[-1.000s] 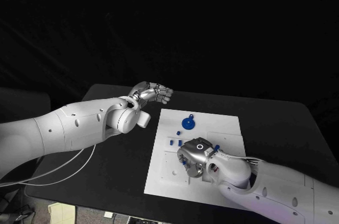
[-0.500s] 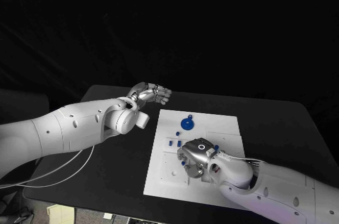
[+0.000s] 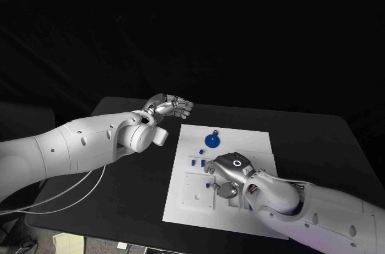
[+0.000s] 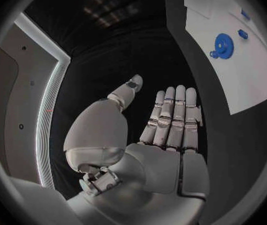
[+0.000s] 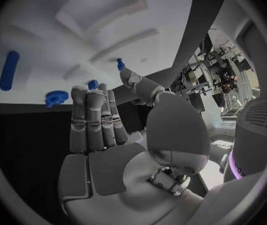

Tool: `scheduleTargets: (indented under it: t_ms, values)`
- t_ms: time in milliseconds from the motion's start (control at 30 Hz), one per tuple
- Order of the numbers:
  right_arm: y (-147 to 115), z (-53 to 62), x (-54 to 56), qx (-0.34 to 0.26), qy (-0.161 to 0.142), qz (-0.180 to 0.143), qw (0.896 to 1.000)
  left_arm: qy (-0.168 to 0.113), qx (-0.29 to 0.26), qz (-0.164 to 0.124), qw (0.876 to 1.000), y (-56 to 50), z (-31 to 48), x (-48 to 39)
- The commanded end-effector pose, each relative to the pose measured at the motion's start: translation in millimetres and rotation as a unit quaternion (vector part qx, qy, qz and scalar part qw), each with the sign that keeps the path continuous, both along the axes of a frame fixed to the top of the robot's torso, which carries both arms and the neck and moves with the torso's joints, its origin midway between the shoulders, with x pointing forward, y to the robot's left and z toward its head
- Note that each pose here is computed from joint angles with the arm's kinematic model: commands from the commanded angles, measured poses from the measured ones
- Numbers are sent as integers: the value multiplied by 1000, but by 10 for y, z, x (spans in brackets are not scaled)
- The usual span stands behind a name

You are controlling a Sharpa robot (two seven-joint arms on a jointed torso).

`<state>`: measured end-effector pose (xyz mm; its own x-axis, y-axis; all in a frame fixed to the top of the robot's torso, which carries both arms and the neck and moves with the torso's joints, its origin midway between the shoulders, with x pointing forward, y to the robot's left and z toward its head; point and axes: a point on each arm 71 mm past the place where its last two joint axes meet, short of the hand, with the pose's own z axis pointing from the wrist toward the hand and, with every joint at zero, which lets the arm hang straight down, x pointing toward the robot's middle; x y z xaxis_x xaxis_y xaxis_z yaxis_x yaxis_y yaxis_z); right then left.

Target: Assemble the parts on the task board

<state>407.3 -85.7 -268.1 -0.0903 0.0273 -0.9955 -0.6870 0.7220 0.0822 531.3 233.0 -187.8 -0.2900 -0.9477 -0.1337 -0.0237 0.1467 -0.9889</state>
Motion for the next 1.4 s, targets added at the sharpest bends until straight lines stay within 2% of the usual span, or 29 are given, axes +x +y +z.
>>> scheduleTargets:
  t_ms: [33,133,200,233,400,633,933,1167,1400]
  values:
    - [-96,127,1,43,1,-13,999,-1,-4,-4,1000,-8,13,-2]
    - [-224,257,50,57,22,-23,998,-3,-5,-5,1000,-4,15,-1]
    - [-302,327,74,53,29,-14,998,-2,-7,-5,1000,0,15,1]
    - [-382,360,100,52,50,-19,997,-2,-6,-5,1000,1,14,3]
    - [-593,416,211,22,63,-34,997,-3,-6,-4,1000,7,13,8]
    - [-838,330,336,-20,75,-63,995,-3,-6,-4,1000,1,13,8]
    - [-921,229,464,-48,67,-78,994,-2,-6,-5,1000,2,10,13]
    - [-851,164,483,-56,59,-72,994,-1,-6,-5,1000,1,8,15]
    - [-812,102,476,-66,66,-68,993,0,-6,-7,1000,-9,7,15]
